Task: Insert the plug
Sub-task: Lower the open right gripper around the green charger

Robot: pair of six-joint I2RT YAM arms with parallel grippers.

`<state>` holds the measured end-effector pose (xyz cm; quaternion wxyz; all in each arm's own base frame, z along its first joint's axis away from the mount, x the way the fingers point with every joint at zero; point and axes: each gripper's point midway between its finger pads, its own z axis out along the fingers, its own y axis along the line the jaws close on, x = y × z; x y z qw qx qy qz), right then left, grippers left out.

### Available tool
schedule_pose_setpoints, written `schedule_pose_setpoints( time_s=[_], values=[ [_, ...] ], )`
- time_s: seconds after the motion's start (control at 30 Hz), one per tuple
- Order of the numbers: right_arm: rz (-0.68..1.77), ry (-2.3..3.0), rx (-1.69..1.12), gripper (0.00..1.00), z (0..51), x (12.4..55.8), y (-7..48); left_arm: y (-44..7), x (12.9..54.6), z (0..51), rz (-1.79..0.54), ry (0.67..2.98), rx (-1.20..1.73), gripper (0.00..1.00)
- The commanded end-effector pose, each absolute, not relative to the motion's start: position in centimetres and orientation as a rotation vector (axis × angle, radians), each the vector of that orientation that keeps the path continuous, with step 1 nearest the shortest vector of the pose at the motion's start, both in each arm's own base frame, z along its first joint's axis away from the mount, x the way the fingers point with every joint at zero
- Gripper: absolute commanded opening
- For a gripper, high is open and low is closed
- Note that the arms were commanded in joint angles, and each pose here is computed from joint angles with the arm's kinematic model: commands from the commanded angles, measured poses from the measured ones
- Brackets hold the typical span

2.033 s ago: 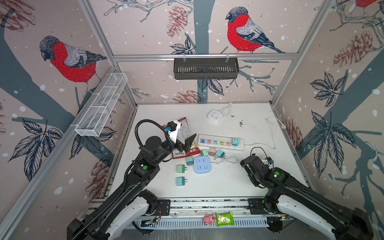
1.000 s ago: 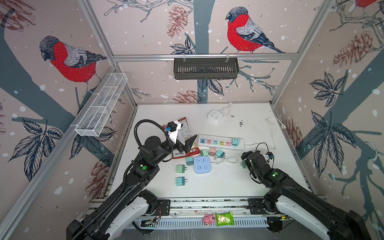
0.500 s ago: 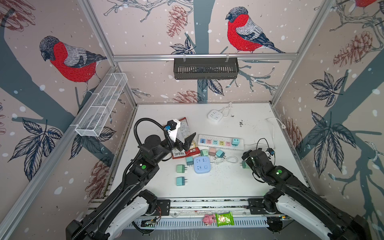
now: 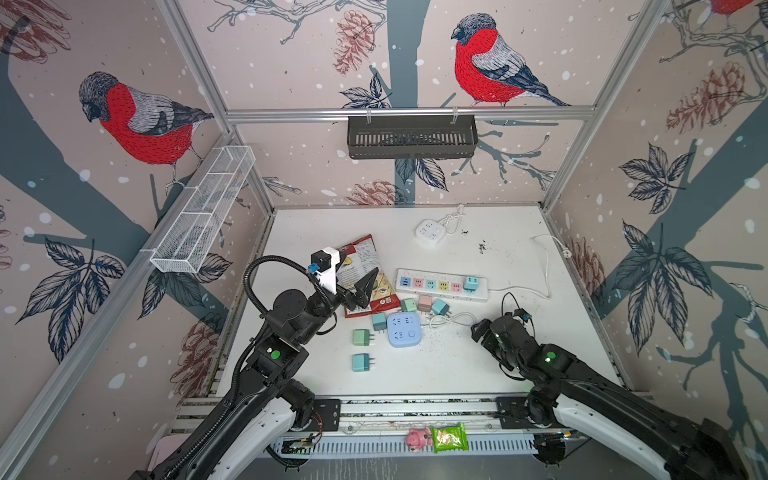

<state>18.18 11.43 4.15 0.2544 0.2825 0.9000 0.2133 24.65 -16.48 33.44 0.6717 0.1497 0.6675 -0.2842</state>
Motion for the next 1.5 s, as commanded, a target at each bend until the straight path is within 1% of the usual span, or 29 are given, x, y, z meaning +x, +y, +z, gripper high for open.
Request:
schedule_pose_setpoints(
  time_s=[0.0,0.2,0.3,0.33,0.73,0.83,0.9,1.13,1.3,1.43,1.47],
  values=[
    [0.553,2.381,0.788,0.99,4.5,19.0,10.8,-16.1,25.0,34.0,-0.68,1.494,0.254,0.97],
    [0.461,2.322,0.75,0.93,5.3,20.2,9.8,-16.0,26.4,32.2,-0.665,1.561,0.199,0.97],
    [0.45,2.32,0.709,0.82,5.3,20.4,9.9,-16.5,27.0,31.8,-0.665,1.585,0.203,0.97],
    [0.451,2.325,0.695,0.8,5.3,20.5,10.0,-16.6,27.1,31.8,-0.667,1.59,0.205,0.97],
    [0.408,2.315,0.677,0.79,4.8,21.4,9.6,-18.3,29.0,30.4,-0.686,1.673,0.22,0.97],
    [0.414,2.321,0.654,0.75,4.8,21.7,9.9,-18.6,29.1,30.2,-0.695,1.681,0.228,0.97],
    [0.4,2.325,0.646,0.74,4.7,21.9,10.0,-18.8,29.1,30.1,-0.703,1.687,0.233,0.97],
    [0.28,2.398,0.587,0.7,4.4,22.3,10.0,-19.1,29.1,30.1,-0.713,1.691,0.243,0.97],
    [0.131,2.45,0.551,0.69,3.8,22.0,8.9,-18.9,29.0,30.2,-0.712,1.689,0.233,0.97],
    [0.11,2.488,0.47,0.69,3.2,21.9,9.5,-18.9,29.1,30.3,-0.716,1.694,0.228,0.97],
    [0.107,2.5,0.445,0.67,3.1,21.8,9.8,-18.9,29.1,30.3,-0.715,1.696,0.227,0.97]
  ],
)
